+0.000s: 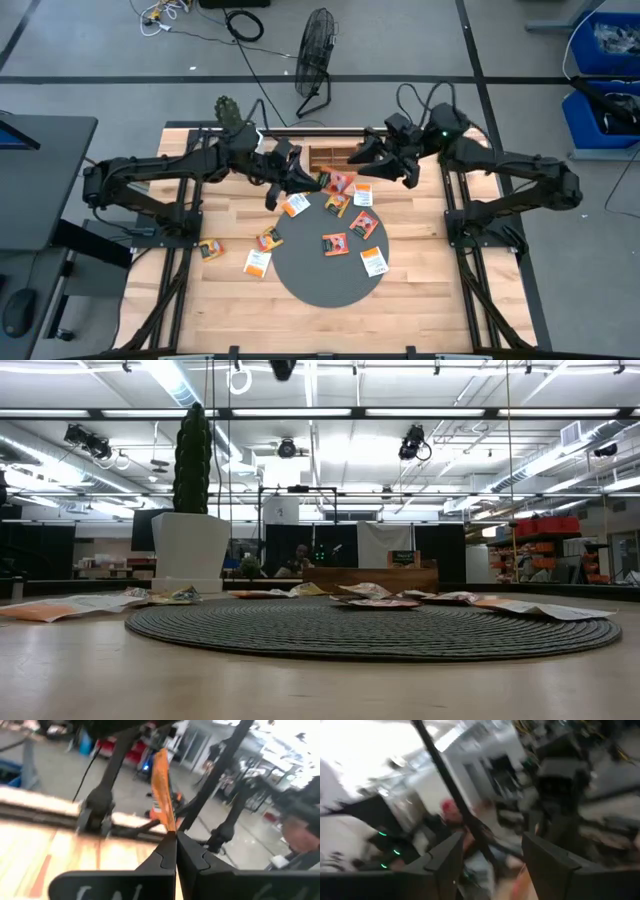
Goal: Pick & Place Tea
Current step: Put the yellow tea bag into the right section of the wooden organizer
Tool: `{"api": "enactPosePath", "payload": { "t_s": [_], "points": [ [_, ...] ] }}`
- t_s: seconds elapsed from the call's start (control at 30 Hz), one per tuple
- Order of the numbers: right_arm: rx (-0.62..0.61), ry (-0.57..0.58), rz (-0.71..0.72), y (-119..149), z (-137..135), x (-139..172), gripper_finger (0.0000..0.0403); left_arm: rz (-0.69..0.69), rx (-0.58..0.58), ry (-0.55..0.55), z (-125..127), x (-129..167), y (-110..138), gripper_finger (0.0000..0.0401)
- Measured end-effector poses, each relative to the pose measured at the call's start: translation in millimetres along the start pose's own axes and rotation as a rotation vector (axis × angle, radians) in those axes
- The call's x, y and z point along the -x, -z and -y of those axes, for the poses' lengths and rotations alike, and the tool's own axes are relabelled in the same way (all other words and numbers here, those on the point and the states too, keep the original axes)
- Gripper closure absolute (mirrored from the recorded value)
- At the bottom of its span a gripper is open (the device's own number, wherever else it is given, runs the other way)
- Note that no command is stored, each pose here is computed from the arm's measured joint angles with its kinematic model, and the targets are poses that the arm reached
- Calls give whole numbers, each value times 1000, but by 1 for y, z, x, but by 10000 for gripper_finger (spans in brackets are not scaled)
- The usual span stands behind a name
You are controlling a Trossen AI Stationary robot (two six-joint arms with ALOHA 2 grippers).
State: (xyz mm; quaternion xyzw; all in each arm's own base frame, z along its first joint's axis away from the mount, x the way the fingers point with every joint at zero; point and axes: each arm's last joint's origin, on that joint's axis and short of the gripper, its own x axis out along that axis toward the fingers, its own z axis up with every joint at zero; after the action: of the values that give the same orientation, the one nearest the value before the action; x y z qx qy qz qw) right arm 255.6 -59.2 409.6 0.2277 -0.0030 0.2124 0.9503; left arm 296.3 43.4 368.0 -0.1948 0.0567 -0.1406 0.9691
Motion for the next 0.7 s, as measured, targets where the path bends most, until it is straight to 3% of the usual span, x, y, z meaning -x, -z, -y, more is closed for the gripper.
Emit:
{"api": "enactPosePath", "payload": {
  "t_s": [0.27,0.37,0.57,0.7],
  "points": [
    [61,235,-385,-25,3,-17,208,-182,89,-114,-17,8,17,400],
    [72,262,-464,-34,10,-28,211,-251,95,-152,-18,11,19,400],
    [33,281,-598,-34,36,-55,211,-493,7,-356,-11,21,13,400],
    [30,279,-628,-29,53,-74,211,-519,-62,-418,-3,28,1,400]
  ]
}}
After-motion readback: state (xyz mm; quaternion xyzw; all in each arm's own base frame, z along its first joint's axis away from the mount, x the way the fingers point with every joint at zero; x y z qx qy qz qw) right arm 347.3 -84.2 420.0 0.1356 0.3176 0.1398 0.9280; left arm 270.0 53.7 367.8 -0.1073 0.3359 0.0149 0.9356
